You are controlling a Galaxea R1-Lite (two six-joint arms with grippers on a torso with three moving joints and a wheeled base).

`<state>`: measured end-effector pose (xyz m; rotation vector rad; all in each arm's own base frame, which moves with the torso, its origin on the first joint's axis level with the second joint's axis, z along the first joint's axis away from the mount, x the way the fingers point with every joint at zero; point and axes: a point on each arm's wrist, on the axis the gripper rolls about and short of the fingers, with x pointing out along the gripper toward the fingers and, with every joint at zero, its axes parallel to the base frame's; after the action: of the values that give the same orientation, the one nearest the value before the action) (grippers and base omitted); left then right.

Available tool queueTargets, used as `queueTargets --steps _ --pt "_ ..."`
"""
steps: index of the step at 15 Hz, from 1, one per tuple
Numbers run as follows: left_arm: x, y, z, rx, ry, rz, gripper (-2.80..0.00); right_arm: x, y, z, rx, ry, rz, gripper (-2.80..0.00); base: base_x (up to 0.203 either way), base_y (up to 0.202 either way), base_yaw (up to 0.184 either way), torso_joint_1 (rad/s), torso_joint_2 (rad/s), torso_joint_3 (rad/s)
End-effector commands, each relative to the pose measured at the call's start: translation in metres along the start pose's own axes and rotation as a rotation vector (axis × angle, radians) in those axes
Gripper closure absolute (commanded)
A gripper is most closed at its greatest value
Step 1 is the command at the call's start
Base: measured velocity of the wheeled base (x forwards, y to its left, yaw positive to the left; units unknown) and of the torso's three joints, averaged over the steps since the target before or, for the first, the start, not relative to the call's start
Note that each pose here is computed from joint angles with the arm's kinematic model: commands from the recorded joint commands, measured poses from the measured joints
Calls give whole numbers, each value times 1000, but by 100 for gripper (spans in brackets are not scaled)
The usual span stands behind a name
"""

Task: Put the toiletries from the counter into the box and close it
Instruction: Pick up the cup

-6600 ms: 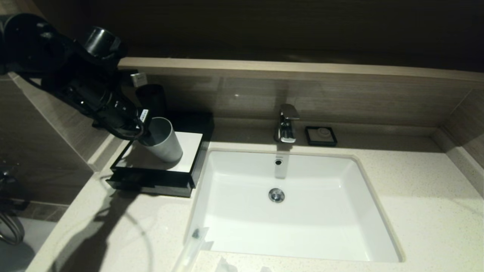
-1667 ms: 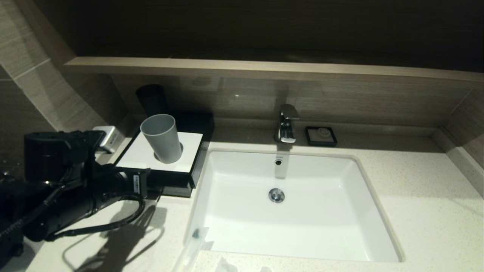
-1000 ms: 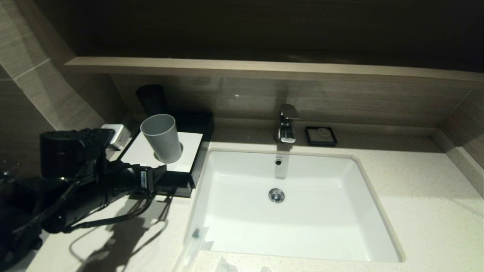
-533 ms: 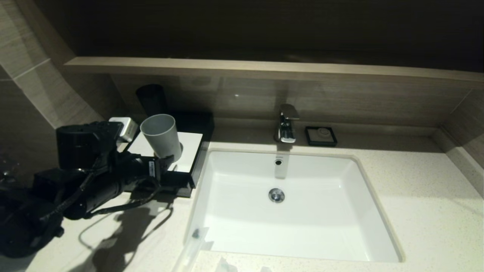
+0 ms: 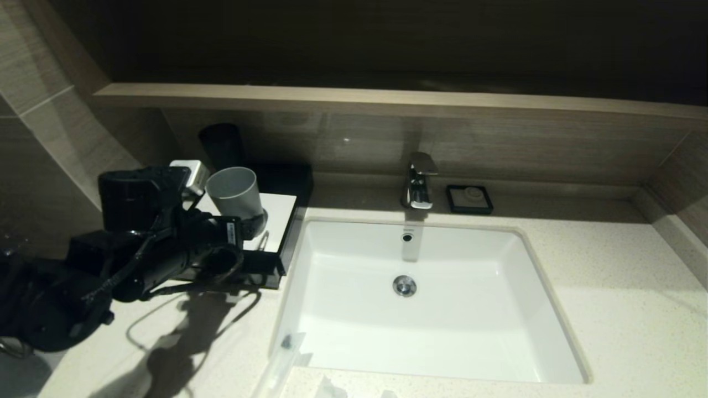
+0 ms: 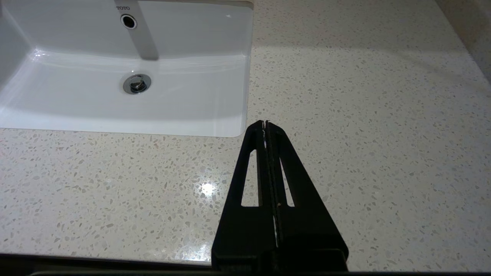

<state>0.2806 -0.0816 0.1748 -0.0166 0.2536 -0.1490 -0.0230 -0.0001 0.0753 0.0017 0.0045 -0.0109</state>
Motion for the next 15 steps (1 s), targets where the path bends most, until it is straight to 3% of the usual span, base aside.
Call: queueTargets --steps 1,15 --pt "8 -3 2 -1 -8 -5 -280 0 0 0 0 -1 0 0 0 0 0 0 0 0" --pt "21 -7 -2 6 11 -16 -280 0 0 0 0 -1 0 0 0 0 0 0 0 0"
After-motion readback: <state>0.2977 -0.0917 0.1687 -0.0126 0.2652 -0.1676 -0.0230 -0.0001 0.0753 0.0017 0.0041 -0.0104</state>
